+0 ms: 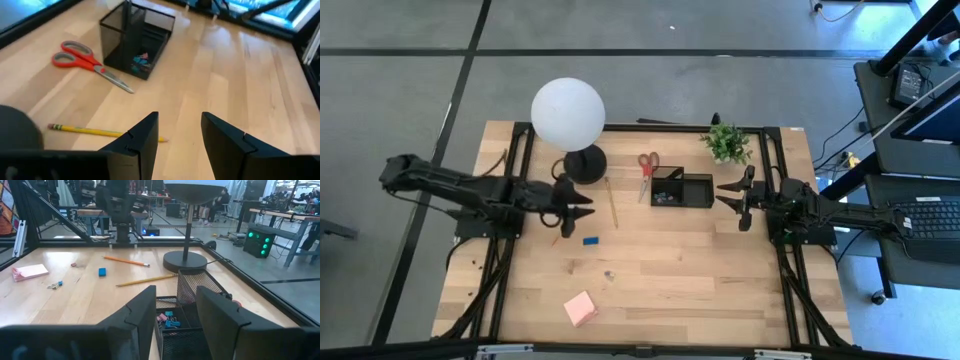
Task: Pick and place office supplies into organizer
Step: Put the gold clip binder into the black desk organizer
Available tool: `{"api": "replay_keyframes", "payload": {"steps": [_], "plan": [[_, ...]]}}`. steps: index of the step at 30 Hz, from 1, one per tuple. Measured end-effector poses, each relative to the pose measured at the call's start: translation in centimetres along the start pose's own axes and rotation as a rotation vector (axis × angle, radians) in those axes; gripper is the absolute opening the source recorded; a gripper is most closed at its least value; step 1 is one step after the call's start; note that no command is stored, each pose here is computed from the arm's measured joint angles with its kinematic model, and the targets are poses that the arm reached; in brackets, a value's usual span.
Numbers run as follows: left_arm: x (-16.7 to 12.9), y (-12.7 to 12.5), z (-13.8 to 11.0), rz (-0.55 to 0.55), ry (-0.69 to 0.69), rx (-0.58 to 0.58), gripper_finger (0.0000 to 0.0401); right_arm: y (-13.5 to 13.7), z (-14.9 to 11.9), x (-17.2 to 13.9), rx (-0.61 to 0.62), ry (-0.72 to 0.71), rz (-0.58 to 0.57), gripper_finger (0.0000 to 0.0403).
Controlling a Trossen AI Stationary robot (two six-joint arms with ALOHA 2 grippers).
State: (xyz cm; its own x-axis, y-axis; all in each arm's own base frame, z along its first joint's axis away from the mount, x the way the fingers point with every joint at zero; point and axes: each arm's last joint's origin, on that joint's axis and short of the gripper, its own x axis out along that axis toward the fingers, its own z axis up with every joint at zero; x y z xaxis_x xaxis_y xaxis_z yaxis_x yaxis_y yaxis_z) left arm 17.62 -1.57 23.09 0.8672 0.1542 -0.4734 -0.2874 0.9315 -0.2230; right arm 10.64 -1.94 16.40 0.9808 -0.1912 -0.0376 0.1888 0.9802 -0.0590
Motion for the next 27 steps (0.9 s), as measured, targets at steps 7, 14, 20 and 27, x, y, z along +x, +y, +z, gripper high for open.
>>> {"api": "replay_keyframes", "payload": {"steps": [7,14,20,27], "plan": [[2.3,-4.1,1.7,-0.044,0.080,0.022,0.0144,0.0,0.0,0.0,0.002,0.000,0.003,0.0145],[4.9,-7.8,2.7,0.048,0.286,-0.152,0.0144,0.0,0.0,0.0,0.056,0.000,0.003,0.0145],[7.4,-10.7,2.9,0.238,0.499,-0.337,0.0143,0.0,0.0,0.0,0.054,0.000,0.003,0.0145],[10.8,-13.7,2.2,0.369,0.738,-0.461,0.0144,0.0,0.0,0.0,0.054,0.000,0.003,0.0145]]}}
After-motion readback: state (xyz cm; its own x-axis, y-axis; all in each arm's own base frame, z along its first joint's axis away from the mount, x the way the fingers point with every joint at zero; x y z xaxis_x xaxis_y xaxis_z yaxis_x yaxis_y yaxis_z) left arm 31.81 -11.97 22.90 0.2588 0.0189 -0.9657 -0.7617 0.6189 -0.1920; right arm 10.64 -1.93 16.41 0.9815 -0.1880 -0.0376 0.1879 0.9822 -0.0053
